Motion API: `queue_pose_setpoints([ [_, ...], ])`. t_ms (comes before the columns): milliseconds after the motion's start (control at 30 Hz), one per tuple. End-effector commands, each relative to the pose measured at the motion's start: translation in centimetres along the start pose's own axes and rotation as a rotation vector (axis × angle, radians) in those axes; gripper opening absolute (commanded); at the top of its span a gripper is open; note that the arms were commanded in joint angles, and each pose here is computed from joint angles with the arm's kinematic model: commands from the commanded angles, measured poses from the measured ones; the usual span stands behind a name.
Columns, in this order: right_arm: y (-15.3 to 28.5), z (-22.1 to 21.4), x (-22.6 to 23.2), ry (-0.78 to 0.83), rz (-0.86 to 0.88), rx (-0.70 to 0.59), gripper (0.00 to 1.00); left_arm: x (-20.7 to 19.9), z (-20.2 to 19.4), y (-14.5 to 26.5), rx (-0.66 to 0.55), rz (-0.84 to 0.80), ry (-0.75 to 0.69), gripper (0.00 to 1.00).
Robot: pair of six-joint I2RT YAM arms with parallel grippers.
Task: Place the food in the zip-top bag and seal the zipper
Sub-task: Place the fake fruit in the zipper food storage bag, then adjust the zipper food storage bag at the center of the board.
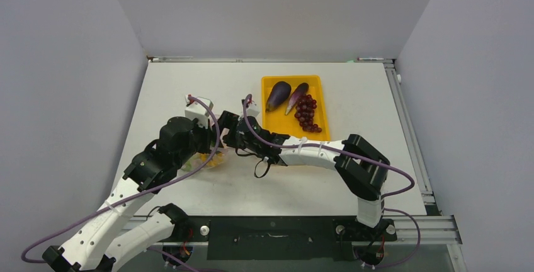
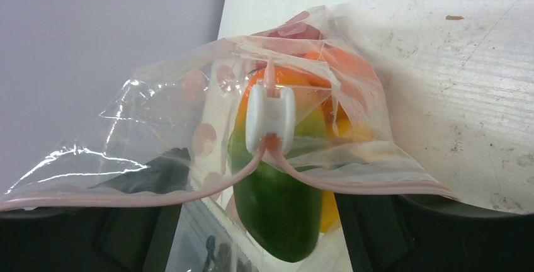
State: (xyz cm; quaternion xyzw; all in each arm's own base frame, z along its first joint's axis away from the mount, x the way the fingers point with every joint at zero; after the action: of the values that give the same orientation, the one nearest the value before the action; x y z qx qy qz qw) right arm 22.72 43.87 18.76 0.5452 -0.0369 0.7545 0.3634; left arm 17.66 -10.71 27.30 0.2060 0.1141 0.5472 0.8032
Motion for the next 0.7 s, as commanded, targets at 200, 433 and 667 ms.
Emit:
queue_pose_setpoints([
  [200,2.7,1.4,2.2,0.140,0.070,0.015,0.84,-0.2,1.0,0.0,-0.061,-0.021,0.012,0.00],
  [433,5.0,2.7,2.6,0.245,0.029,-0.010,0.84,-0.2,1.0,-0.1,-0.058,-0.020,0.011,0.00],
  [667,7.4,4.1,2.2,0.328,-0.030,-0.063,0.84,-0.2,1.0,-0.1,-0.054,-0.018,0.010,0.00],
])
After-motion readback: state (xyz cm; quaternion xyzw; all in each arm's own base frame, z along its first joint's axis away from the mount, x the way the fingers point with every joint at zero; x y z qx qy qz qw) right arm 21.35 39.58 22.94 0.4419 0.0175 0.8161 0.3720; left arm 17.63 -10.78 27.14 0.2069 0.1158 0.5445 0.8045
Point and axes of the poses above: each gripper's point midway between its finger pads, its own y axis back along the fingers, its own x axis along the line the jaws close on, z = x × y, the point moved 7 cm from there along y, back along the fingers, and after that the axes turned 7 degrees about -y, right-handed, at the moved point
